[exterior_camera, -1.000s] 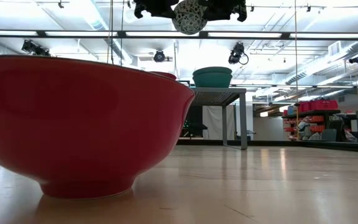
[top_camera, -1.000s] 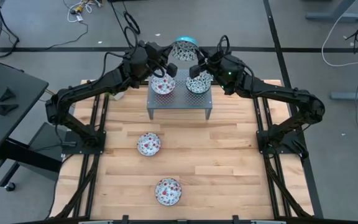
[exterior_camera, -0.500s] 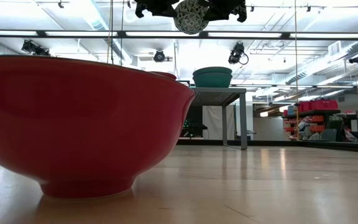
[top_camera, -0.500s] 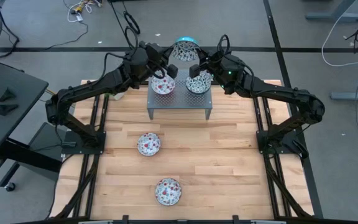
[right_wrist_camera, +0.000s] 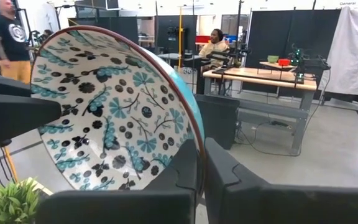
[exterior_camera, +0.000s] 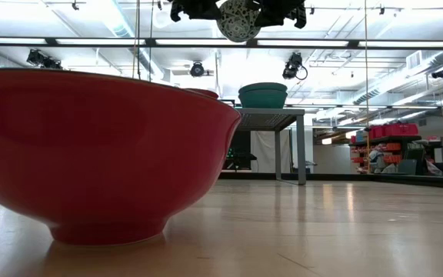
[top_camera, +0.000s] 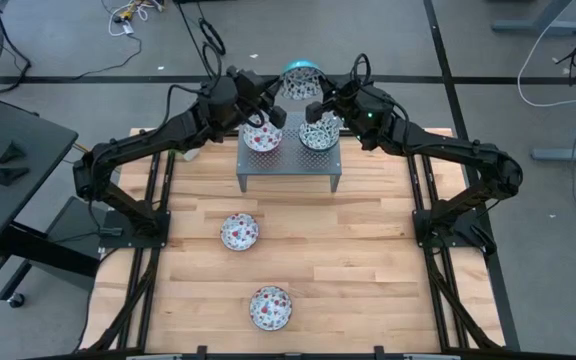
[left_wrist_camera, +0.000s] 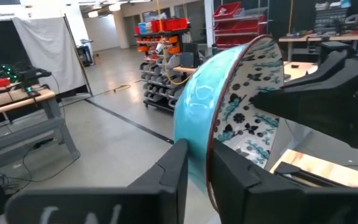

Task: Pick & Place Mini bowls
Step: Stack the top blue and white patterned bowl on top of the other blue and white patterned bowls on the shelf

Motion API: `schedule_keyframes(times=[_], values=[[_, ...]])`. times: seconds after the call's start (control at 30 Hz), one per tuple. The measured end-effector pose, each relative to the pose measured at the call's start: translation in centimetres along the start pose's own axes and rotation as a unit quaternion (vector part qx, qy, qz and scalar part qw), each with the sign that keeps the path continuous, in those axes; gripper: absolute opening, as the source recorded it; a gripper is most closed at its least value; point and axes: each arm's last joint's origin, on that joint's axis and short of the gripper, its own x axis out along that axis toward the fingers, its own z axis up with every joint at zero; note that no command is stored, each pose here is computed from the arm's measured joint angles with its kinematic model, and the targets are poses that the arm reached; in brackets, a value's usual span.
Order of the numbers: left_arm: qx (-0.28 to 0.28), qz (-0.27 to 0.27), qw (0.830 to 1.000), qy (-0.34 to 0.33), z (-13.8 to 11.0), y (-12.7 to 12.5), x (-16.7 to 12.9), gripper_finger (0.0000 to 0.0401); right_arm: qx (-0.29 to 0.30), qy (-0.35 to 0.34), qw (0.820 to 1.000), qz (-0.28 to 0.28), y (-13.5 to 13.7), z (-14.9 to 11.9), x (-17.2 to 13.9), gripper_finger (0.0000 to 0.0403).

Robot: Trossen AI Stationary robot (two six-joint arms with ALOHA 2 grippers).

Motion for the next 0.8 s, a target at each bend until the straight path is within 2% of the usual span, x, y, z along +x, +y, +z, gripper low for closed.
schedule_keyframes(times=[0.17, 0.53, 0.63, 0.8], values=[[0.001, -0.002, 1.0, -0.001, 0.0, 0.0, 0.0, 0.0113, -0.002, 0.001, 1.0, 0.011, 0.1, 0.0, 0.0, 0.0002], [-0.002, 0.014, 1.0, 0.002, 0.0, -0.3, -0.2, 0.0259, -0.002, 0.0, 1.0, 0.008, 0.1, 0.0, 0.0, 0.0002], [-0.002, 0.011, 1.0, 0.0, 0.2, -0.5, -0.5, 0.0277, -0.001, 0.0, 1.0, 0.006, 0.1, 0.0, 0.0, 0.0001], [-0.006, 0.003, 1.0, -0.011, 1.2, -0.4, -1.8, 0.0279, 0.003, -0.005, 1.0, 0.005, -0.1, 0.3, -0.3, 0.0001]])
